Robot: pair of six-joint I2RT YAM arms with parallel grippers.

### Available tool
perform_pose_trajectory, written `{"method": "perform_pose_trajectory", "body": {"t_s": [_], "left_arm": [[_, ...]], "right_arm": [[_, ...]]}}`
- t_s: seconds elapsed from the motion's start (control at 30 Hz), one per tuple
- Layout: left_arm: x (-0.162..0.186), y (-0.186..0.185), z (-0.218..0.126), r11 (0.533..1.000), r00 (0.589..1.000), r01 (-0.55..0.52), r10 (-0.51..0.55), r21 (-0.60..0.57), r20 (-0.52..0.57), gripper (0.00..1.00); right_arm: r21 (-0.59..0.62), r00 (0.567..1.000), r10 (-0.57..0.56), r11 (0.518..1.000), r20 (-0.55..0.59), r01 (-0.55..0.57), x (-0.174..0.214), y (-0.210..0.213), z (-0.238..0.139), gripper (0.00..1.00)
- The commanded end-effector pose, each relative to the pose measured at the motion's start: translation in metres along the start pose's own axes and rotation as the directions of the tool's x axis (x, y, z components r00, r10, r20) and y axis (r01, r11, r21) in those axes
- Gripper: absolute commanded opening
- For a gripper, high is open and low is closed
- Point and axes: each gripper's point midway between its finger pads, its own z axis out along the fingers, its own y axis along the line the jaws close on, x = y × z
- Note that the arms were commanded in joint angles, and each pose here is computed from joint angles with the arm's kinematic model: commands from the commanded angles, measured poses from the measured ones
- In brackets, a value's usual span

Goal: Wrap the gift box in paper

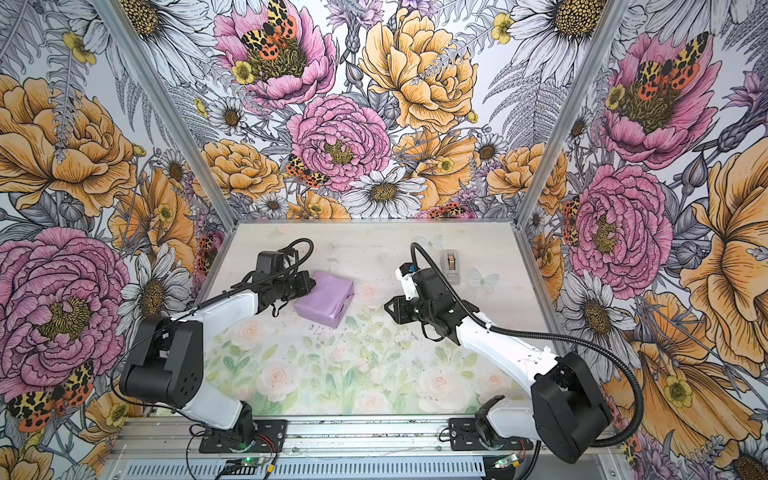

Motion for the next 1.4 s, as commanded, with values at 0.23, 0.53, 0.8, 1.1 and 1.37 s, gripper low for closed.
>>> {"method": "perform_pose_trajectory", "body": {"t_s": [0.23, 0.53, 0.8, 1.1, 1.37], "left_arm": [[0.031, -0.001, 0.018, 1.0, 0.998, 0.0, 0.0, -0.004, -0.063, 0.05], [0.043, -0.007, -0.005, 1.0, 1.0, 0.001, 0.0, 0.018, -0.027, 0.08], [-0.006, -0.045, -0.047, 0.993, 0.99, -0.07, 0.058, 0.094, 0.132, 0.15], [-0.01, -0.005, -0.052, 1.0, 0.992, -0.022, 0.025, -0.02, 0.121, 0.14], [0.003, 0.0, -0.032, 1.0, 0.997, -0.013, 0.014, -0.011, 0.071, 0.12]], "right_arm": [[-0.023, 0.999, -0.013, 1.0, 0.039, 0.014, -0.013, 0.008, -0.003, 0.34], [-0.022, 0.999, -0.012, 1.0, 0.038, 0.013, -0.012, 0.007, -0.003, 0.34], [-0.024, 0.999, -0.015, 1.0, 0.046, 0.016, -0.016, 0.009, -0.004, 0.34], [-0.046, 0.999, -0.013, 0.999, 0.035, 0.015, -0.018, 0.013, 0.002, 0.34], [-0.049, 0.999, -0.016, 0.999, 0.037, 0.018, -0.018, 0.014, 0.002, 0.34]]}}
